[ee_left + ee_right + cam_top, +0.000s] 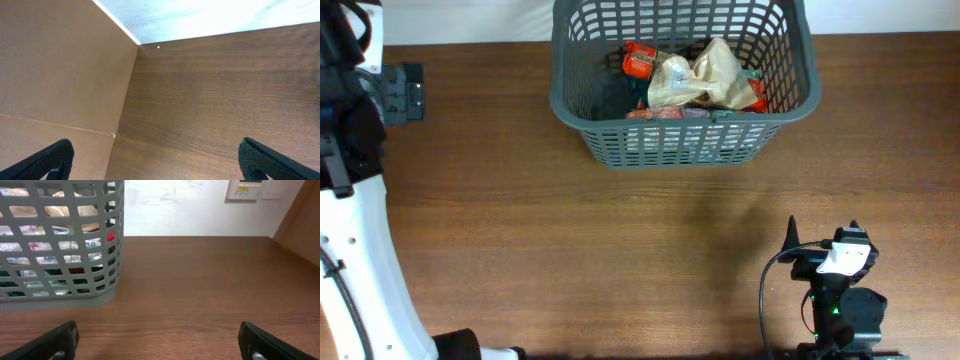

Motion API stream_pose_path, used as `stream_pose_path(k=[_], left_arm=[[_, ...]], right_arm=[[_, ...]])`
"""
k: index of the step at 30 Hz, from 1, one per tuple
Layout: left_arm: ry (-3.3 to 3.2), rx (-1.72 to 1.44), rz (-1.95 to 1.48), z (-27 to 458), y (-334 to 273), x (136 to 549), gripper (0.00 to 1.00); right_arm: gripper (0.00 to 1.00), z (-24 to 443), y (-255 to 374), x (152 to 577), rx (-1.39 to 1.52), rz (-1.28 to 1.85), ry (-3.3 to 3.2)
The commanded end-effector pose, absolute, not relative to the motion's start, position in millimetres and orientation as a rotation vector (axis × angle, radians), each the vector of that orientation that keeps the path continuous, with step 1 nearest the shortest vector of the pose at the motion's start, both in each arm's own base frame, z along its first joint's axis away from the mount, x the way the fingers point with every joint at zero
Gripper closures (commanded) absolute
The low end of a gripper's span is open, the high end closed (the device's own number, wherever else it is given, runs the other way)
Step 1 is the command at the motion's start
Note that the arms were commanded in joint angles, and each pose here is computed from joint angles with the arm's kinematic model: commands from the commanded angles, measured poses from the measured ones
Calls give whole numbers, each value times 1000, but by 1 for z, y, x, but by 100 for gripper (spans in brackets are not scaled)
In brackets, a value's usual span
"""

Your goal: Pack container

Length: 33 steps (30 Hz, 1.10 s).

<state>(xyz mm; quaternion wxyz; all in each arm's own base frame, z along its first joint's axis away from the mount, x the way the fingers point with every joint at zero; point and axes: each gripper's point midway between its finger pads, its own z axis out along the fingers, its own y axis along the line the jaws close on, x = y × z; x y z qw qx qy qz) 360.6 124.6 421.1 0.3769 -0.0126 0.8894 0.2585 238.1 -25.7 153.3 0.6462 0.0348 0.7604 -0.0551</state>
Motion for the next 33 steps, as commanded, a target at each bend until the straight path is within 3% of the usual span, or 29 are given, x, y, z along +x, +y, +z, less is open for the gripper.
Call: stream_pose_path(k=[1,27,33], left_arm=[[2278,-60,663,419,128,361,1],[2283,-54,655,420,125,357,1],[2219,154,234,422,62,368,1]], right_arm=[[1,152,-28,238,88,-138,1723],[1,152,-28,238,88,-138,1723],[1,152,-28,238,88,-138,1723]])
